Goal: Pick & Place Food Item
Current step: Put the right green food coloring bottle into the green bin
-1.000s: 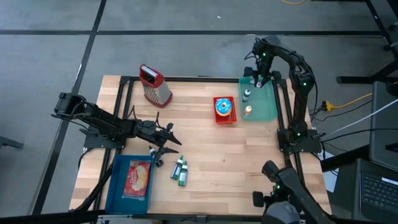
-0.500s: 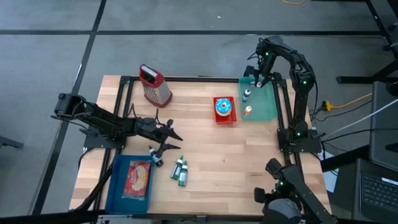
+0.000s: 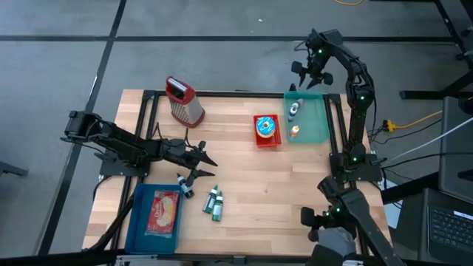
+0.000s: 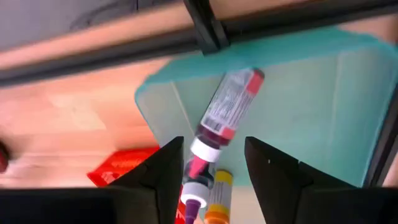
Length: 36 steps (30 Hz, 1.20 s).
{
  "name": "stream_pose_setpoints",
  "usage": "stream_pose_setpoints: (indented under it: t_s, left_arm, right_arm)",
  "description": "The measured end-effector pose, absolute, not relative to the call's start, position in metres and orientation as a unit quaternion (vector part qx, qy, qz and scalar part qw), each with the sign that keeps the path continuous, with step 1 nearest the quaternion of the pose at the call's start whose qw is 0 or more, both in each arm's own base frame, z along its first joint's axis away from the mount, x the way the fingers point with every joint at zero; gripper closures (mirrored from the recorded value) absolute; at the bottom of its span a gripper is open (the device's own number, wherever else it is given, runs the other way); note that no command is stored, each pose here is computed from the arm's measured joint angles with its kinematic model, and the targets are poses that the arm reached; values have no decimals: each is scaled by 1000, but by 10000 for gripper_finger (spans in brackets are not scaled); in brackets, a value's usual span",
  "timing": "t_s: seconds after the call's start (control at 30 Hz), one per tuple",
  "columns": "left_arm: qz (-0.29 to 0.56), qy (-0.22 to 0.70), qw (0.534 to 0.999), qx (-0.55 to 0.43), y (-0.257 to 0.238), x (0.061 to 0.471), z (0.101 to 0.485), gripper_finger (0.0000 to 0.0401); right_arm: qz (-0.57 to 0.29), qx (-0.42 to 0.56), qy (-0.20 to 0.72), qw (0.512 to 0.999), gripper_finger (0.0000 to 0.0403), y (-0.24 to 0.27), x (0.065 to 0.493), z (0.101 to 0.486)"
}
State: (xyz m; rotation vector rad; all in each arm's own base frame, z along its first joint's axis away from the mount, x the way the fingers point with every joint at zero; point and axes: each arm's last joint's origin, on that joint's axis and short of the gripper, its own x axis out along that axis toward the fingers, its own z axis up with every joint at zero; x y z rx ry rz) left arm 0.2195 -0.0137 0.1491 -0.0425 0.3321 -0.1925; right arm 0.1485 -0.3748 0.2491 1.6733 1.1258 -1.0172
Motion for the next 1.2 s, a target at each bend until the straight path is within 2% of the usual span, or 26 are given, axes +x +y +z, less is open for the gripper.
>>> stream_pose_setpoints:
  t_s: [0.2,0.33,0.47,0.67,0.73,0.93,1.07,1.2]
  left_arm:
    - [-97,165,981,-21,-14,219,149,217]
    - [-94,165,982,-20,-14,220,149,217]
    - [-92,159,983,-18,-13,220,150,217]
    - [-93,133,987,-17,-14,221,155,217]
    - [-93,131,987,-14,-14,221,155,217]
    - [-89,122,988,-14,-13,222,157,217]
    - [-87,119,989,-28,-13,222,158,217]
    - [-81,116,989,-45,-13,222,159,217]
  right_arm:
    - [-419,655,439,450,234,-378,151,264]
    - [-401,639,442,485,234,-377,159,273]
    - [-371,620,433,539,234,-374,173,292]
    - [-303,555,420,651,234,-352,218,336]
    - [-269,529,420,686,234,-334,237,347]
    - [-214,425,478,739,234,-258,286,375]
    - [-188,370,500,760,234,-198,318,389]
    - [-200,296,528,770,234,-141,344,391]
